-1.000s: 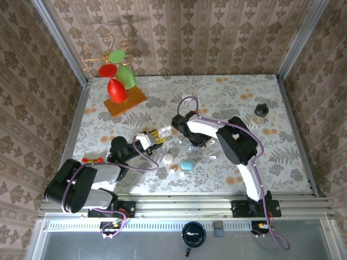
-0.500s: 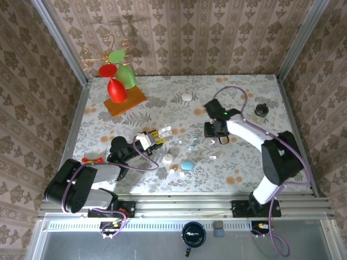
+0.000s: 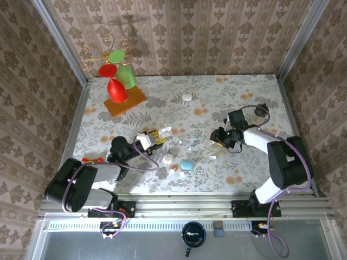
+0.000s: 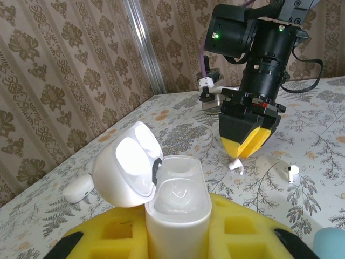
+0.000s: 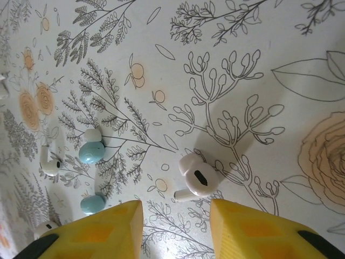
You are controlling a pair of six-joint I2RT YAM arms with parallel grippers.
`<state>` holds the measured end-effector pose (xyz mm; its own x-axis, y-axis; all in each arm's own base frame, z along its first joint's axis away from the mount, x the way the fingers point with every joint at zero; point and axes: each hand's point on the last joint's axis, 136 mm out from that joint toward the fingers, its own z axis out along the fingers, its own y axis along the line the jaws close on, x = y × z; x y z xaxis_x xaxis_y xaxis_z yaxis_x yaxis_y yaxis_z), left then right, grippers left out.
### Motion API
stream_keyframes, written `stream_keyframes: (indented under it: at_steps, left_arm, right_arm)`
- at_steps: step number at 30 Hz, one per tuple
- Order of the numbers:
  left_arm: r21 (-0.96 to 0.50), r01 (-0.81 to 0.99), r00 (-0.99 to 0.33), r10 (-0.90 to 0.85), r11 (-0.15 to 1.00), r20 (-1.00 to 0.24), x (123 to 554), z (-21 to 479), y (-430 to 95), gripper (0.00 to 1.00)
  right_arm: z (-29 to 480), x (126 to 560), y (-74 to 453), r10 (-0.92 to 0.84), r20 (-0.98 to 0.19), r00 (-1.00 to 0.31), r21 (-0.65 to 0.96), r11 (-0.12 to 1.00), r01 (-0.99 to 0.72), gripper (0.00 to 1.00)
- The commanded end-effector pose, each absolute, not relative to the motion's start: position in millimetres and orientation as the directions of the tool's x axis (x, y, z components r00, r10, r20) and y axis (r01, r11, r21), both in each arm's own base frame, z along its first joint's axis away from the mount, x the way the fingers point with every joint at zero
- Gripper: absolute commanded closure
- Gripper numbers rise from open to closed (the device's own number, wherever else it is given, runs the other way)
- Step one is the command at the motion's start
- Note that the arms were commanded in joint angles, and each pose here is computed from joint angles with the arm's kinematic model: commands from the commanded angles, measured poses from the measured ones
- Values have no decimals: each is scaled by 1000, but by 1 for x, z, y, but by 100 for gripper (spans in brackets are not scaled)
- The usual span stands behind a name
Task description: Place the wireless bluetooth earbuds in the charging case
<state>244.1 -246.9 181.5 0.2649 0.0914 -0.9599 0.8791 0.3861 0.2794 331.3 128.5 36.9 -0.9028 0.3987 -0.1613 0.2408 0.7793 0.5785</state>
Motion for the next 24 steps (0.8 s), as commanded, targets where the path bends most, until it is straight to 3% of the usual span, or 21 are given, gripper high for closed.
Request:
stream_keyframes:
  at_steps: [1,11,24]
  left_arm:
    - [316,864,311,78,391,-947,245,191,-246,100]
    - [321,865,320,68,387,-945,244,196,-248,100]
    - [319,865,318,69,386,-946,244,196,-248,100]
  right_arm:
    - [30,333,131,426,-126,-896,617,741,266,62]
    - [16,338,128,440,-110,-891,599,745,294,63]
    - [-3,330,124,424,-72,-903,556,768,316,76]
